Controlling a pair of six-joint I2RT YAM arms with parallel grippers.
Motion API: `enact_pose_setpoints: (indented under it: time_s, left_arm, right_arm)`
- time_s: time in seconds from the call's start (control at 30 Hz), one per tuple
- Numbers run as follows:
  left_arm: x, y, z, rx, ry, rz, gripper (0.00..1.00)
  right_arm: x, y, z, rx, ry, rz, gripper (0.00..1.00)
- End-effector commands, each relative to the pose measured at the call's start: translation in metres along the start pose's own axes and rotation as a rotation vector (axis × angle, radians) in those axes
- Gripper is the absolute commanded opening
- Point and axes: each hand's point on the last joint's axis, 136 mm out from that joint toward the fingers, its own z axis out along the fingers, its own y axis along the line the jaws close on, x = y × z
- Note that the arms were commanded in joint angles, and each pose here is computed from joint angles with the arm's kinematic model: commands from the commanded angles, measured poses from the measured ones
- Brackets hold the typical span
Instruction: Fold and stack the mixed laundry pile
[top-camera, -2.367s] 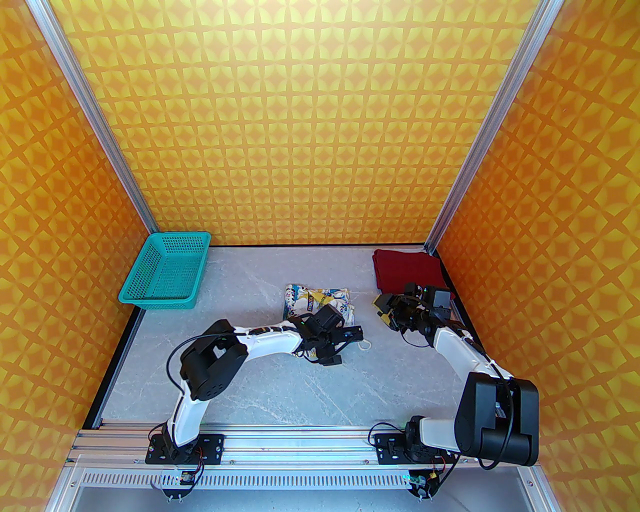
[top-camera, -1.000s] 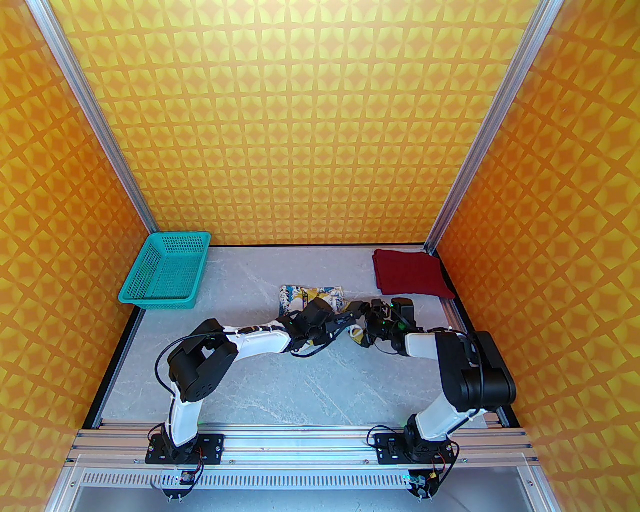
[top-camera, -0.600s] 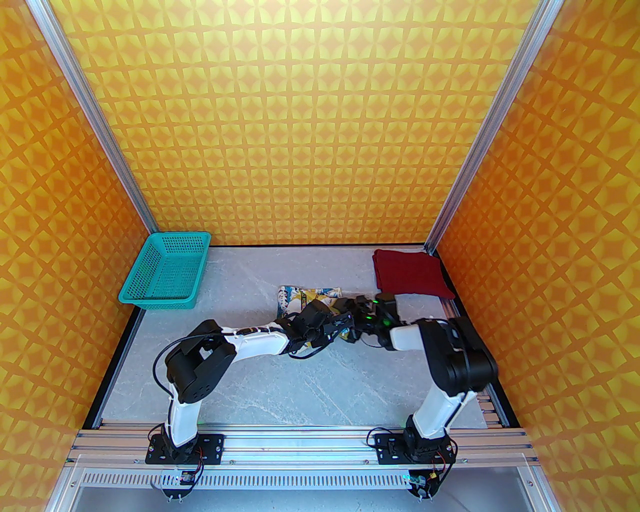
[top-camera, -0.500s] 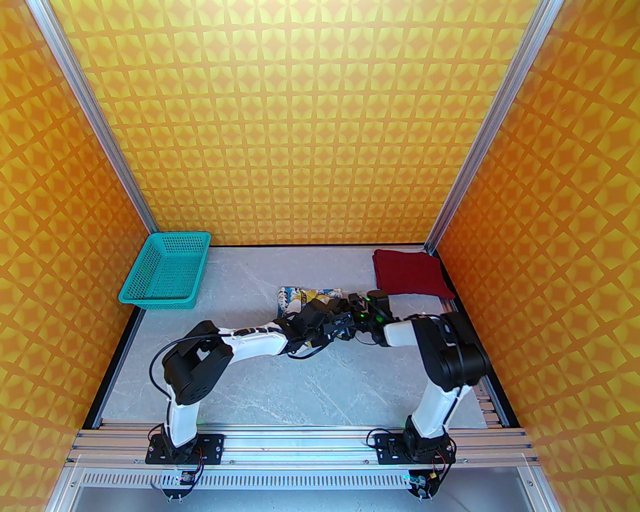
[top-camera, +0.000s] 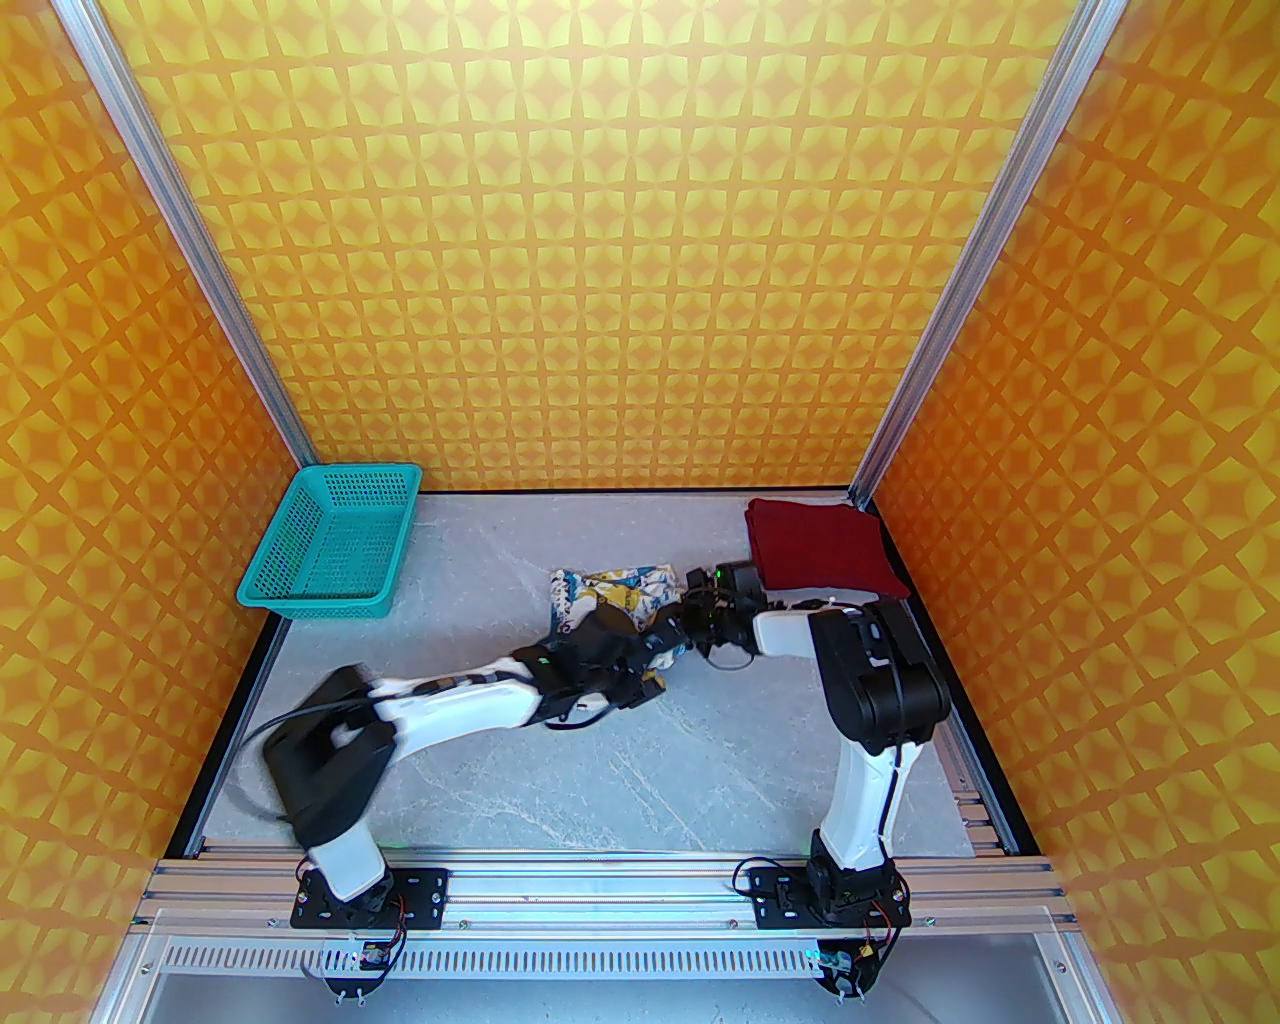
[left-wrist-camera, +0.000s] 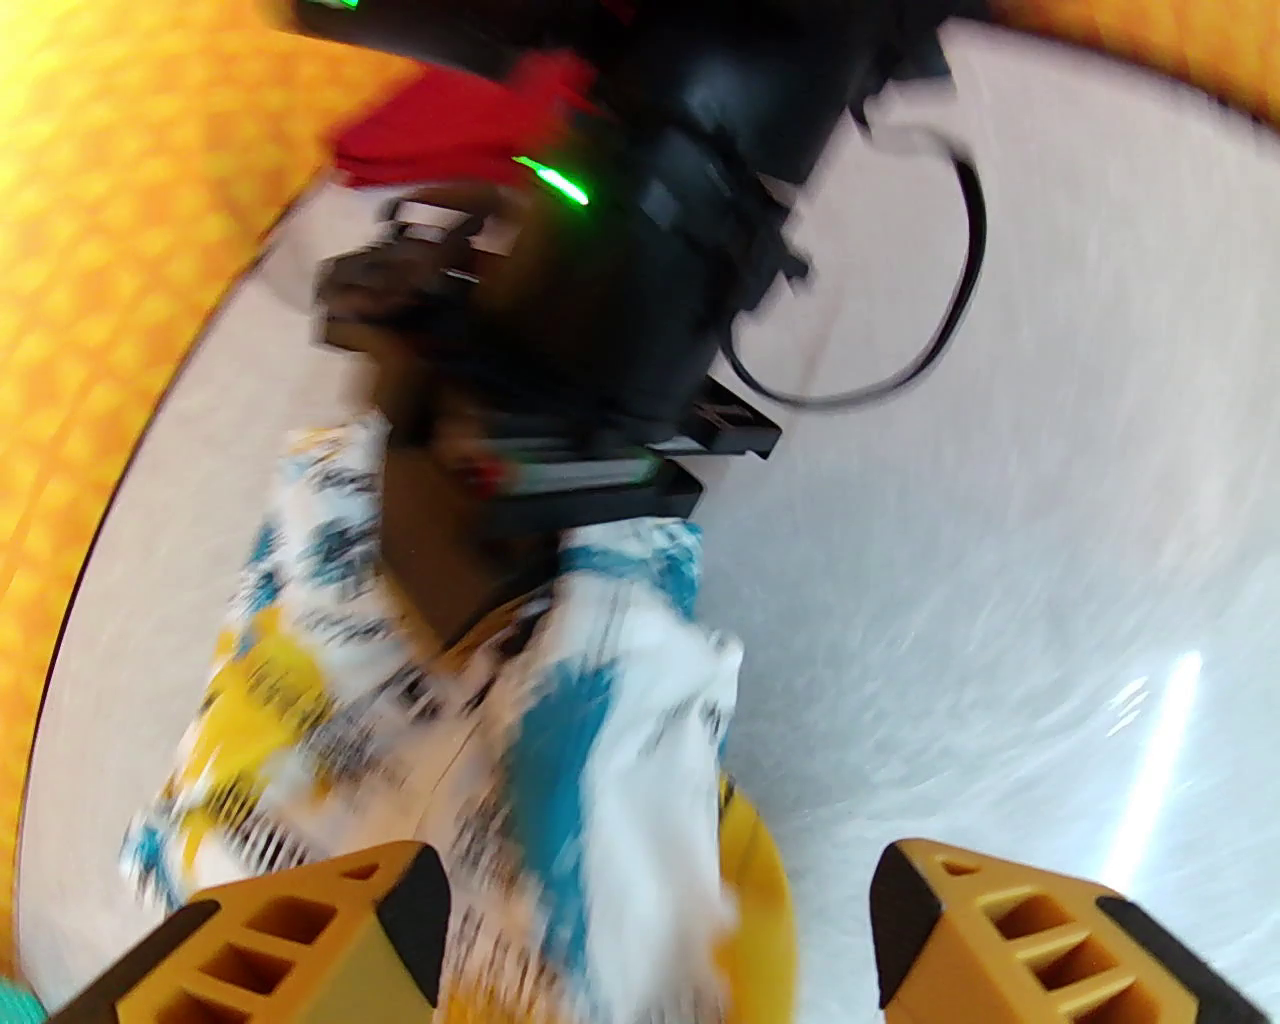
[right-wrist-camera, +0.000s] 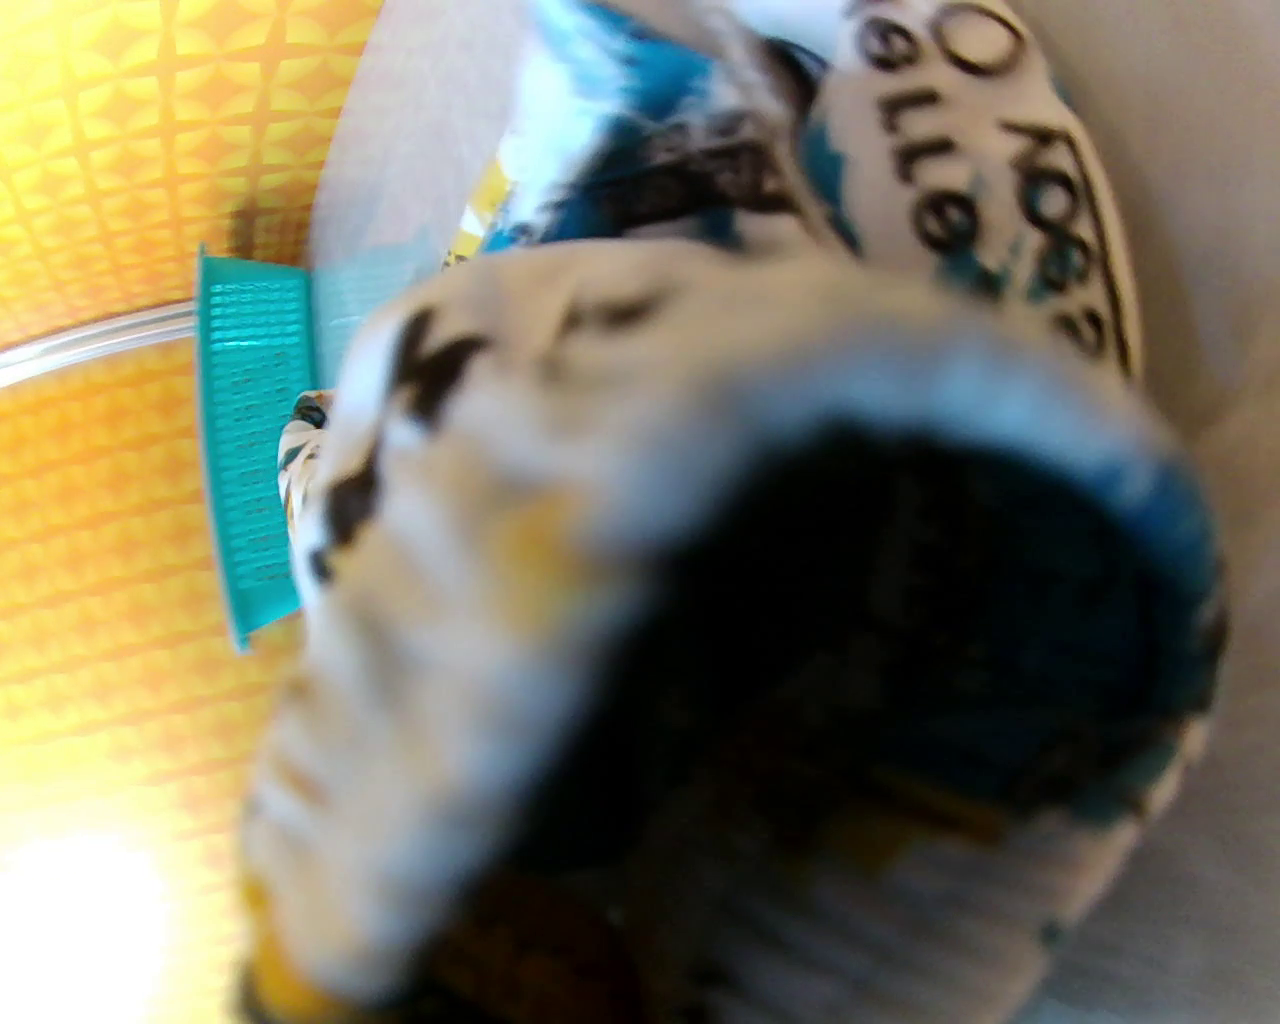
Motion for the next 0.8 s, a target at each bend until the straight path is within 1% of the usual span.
enact_pose_setpoints:
  time_s: [0.0, 0.07, 0.17, 0.2, 0.27, 0.4, 0.5, 0.63, 0.67, 0.7, 0.73, 0.77]
  left_arm:
    - [0.004, 0.026, -0.034, -0.039, -0.024, -0.272, 0.78]
    - [0.016, 0.049, -0.048, -0.079, -0.032, -0.376, 0.78]
    - [0.038, 0.074, -0.057, -0.127, -0.041, -0.475, 0.77]
    - [0.044, 0.078, -0.059, -0.133, -0.044, -0.501, 0.77]
    - [0.057, 0.095, -0.064, -0.162, -0.047, -0.555, 0.77]
    - [0.074, 0.101, -0.062, -0.177, -0.029, -0.578, 0.76]
    - [0.084, 0.103, -0.059, -0.171, -0.016, -0.604, 0.76]
    - [0.094, 0.103, -0.054, -0.161, -0.004, -0.625, 0.76]
    - [0.095, 0.104, -0.053, -0.16, 0.0, -0.631, 0.76]
    - [0.097, 0.104, -0.053, -0.16, 0.004, -0.637, 0.76]
    - [0.098, 0.105, -0.052, -0.158, 0.007, -0.64, 0.76]
    - [0.098, 0.105, -0.052, -0.154, 0.006, -0.642, 0.76]
  right_arm:
    - [-0.032, -0.016, -0.044, 0.282, -0.049, -0.218, 0.0]
    - [-0.053, -0.02, -0.064, 0.399, -0.067, -0.319, 0.0]
    - [-0.092, -0.021, -0.103, 0.583, -0.125, -0.44, 0.0]
    - [-0.102, -0.023, -0.114, 0.62, -0.14, -0.458, 0.0]
    - [-0.126, -0.024, -0.14, 0.667, -0.173, -0.473, 0.0]
    - [-0.165, -0.035, -0.175, 0.715, -0.222, -0.499, 0.0]
    - [-0.19, -0.057, -0.197, 0.784, -0.235, -0.514, 0.0]
    - [-0.218, -0.099, -0.221, 0.832, -0.262, -0.47, 0.0]
    - [-0.224, -0.112, -0.225, 0.861, -0.264, -0.456, 0.15]
    - [-0.228, -0.124, -0.229, 0.898, -0.263, -0.446, 0.4]
    - [-0.234, -0.136, -0.234, 0.951, -0.269, -0.439, 0.52]
    - [-0.238, -0.148, -0.237, 0.995, -0.264, -0.432, 0.54]
